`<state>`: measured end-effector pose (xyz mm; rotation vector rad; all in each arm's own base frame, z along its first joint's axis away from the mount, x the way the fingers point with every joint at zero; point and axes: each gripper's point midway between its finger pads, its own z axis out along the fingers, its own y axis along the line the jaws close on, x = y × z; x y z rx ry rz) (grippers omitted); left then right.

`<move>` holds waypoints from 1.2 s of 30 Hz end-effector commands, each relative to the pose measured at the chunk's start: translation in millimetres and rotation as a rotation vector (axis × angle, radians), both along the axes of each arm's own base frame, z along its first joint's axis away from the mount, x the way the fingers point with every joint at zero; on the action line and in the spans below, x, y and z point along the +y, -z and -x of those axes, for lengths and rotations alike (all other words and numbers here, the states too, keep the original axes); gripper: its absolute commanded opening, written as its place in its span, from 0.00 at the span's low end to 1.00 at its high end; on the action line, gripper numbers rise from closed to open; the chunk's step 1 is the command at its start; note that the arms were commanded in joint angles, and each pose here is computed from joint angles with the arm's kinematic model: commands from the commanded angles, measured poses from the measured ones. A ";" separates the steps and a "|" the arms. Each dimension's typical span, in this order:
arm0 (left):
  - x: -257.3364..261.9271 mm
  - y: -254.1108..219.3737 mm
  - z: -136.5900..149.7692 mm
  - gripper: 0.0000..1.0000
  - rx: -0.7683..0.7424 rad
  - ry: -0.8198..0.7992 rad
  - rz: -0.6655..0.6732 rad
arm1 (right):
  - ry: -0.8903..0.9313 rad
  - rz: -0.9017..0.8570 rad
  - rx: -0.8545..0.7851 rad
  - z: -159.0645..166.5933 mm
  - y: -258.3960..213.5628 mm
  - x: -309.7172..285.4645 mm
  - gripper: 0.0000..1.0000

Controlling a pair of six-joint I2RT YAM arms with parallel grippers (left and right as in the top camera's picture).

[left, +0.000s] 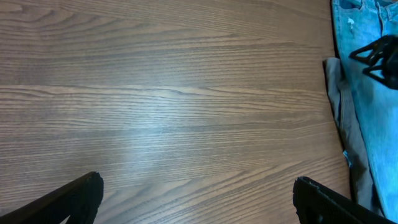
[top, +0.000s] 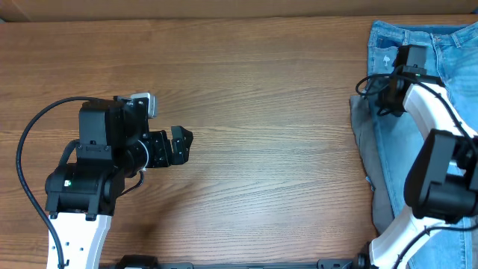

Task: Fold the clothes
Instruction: 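Reach the right gripper to the blue jeans waistband and grasp it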

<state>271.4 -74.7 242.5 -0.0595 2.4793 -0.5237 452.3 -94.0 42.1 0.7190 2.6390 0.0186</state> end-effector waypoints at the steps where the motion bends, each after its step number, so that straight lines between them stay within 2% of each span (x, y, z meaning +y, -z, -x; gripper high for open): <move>1: -0.4 -8.1 -3.8 1.00 -0.017 -0.007 -0.001 | -0.021 0.040 0.040 -0.1 14.0 -1.9 0.70; 6: -0.5 -7.8 -3.4 1.00 -0.016 -0.007 -0.001 | -0.013 0.050 0.099 7.8 33.5 -4.5 0.69; 9: -0.5 -7.9 -3.5 1.00 -0.016 -0.007 -0.001 | -0.013 0.049 0.123 11.6 39.6 -4.3 0.53; 11: -0.4 -7.5 -3.1 1.00 -0.013 -0.007 -0.001 | -0.011 0.055 0.121 11.7 36.5 -5.3 0.31; 12: -0.4 -7.1 -2.6 1.00 -0.011 -0.007 -0.001 | -0.010 0.054 0.119 11.2 34.6 -5.7 0.24; 14: -0.3 -6.0 -1.2 1.00 -0.003 -0.007 -0.002 | -0.007 0.054 0.119 10.2 27.9 -7.3 0.17; 18: 0.1 -2.7 3.0 1.00 0.019 -0.007 -0.004 | 0.009 0.055 0.110 4.5 10.1 -15.6 0.10; 19: 0.2 -2.0 3.8 1.00 0.024 -0.007 -0.004 | 0.018 0.055 0.104 1.9 3.5 -19.0 0.05; 25: 0.3 -1.6 4.4 1.00 0.027 -0.007 -0.005 | 0.051 0.062 0.061 -11.5 -40.9 -37.7 0.04; 30: 0.3 -1.2 4.9 1.00 0.029 -0.007 -0.005 | 0.069 0.059 -0.008 -18.3 -96.1 -48.0 0.04; 36: 0.5 -3.6 5.1 1.00 0.023 -0.008 -0.004 | -0.085 0.029 -0.174 -22.8 -192.9 -15.9 0.04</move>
